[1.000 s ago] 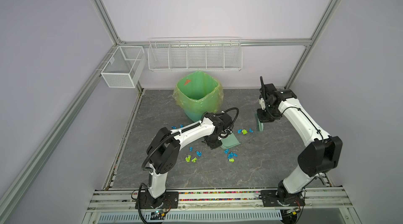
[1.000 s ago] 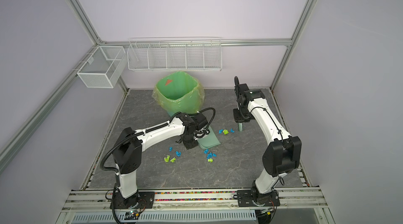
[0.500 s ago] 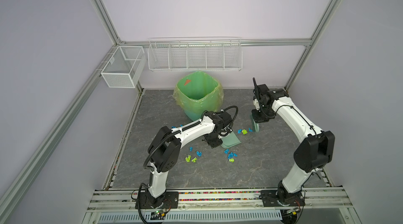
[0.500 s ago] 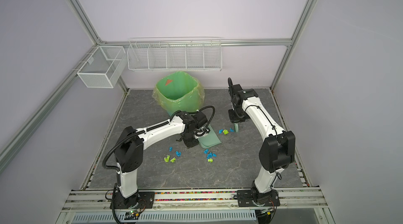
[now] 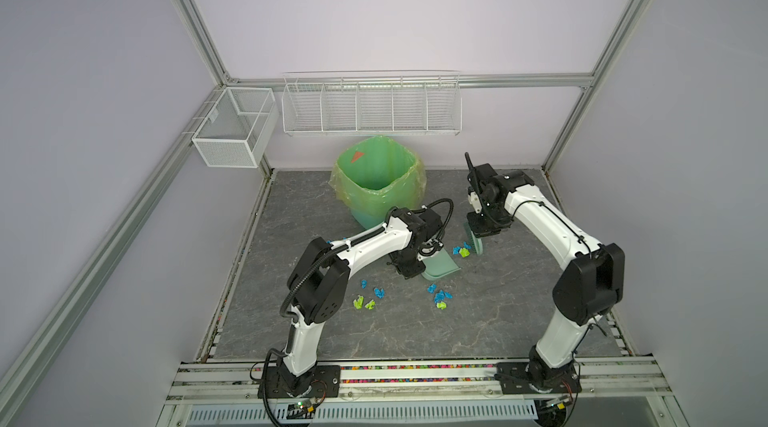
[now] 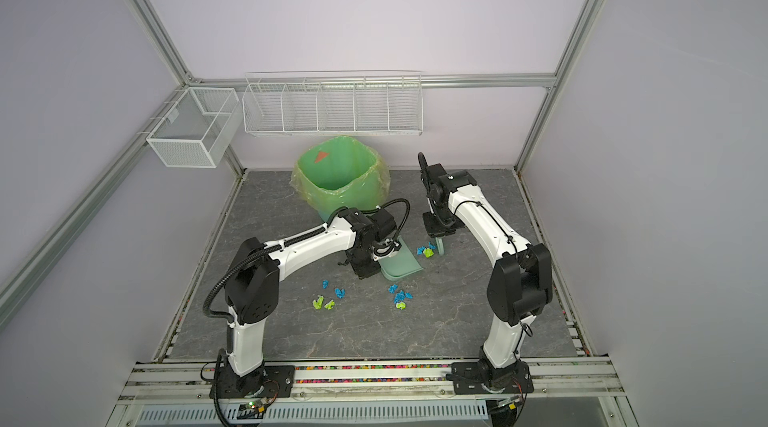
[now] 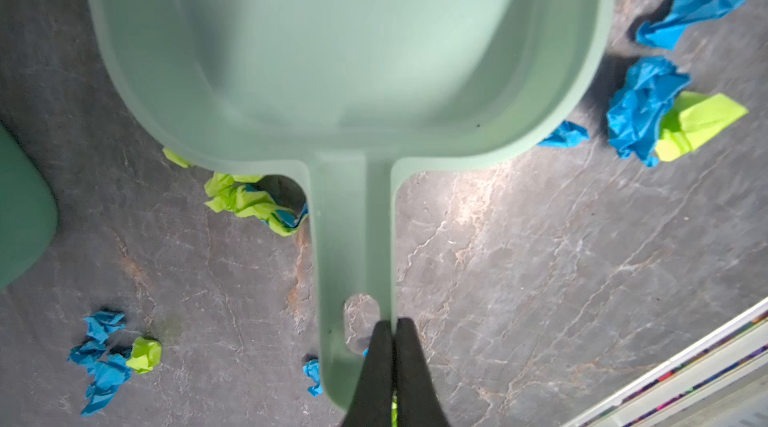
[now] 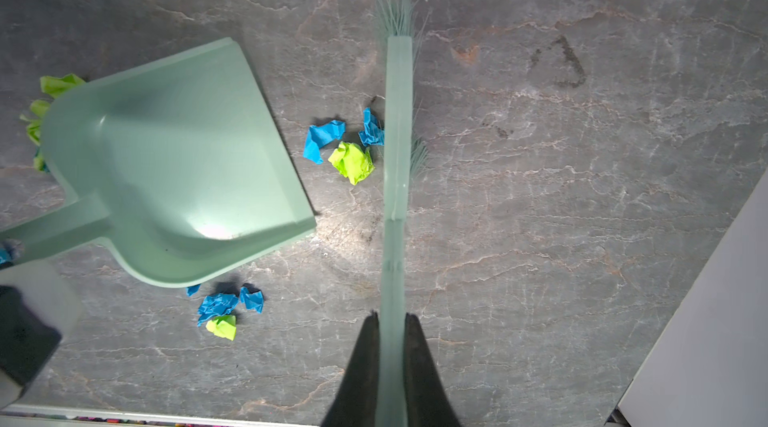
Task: Sweep away the paper scraps from the table
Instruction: 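Sweep scraps into the dustpan with the right gripper's brush toward the left gripper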
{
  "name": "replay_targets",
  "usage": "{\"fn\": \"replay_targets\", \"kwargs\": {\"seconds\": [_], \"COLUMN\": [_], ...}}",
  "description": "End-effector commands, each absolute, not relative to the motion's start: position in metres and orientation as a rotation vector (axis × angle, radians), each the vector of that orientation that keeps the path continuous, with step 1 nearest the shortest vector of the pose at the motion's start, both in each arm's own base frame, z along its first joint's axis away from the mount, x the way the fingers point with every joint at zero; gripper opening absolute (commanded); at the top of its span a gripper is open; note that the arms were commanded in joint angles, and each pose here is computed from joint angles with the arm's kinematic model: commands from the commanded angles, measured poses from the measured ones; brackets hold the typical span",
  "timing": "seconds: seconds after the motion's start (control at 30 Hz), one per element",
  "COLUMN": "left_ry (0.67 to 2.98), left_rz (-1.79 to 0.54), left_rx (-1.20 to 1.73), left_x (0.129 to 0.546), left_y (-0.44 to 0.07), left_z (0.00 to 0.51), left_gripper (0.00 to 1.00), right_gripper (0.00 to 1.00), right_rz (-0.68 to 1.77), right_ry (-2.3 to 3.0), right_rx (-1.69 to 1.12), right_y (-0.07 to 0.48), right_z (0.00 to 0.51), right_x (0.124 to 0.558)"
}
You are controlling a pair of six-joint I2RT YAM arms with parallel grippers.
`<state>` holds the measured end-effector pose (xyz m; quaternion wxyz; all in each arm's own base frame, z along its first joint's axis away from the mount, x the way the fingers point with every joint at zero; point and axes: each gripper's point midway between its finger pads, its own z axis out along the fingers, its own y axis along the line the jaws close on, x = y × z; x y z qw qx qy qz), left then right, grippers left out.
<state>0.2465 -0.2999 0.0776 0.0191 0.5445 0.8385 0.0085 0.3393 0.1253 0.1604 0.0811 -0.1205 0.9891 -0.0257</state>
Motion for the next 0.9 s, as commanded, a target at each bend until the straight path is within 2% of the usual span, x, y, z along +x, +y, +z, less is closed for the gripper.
{"fn": "replay_targets", "kwargs": {"seconds": [0.0, 0.3, 0.87], "left_ry": [2.640, 2.655, 2.637], "left_rz": [0.009, -0.008, -0.060], "left_rx": [1.693, 1.697, 1.702], "left_x": [0.245, 0.245, 0.243], "left_y": [-0.300, -0.302, -0.306], "left_z": [0.076, 0.074, 0.084], "left_gripper": [0.00, 0.00, 0.00], "right_gripper": [0.07, 0.07, 0.07], "right_rz": [0.021, 0.420, 0.411], "right_ry": [2.956, 2.879, 2.811], "right_rx": [-0.421, -0.479, -0.300], "right_y": [0.148, 0.200, 0.171], "right_z": [0.161, 0.190, 0.217], "right_x": [0.337, 0.313, 0.307]}}
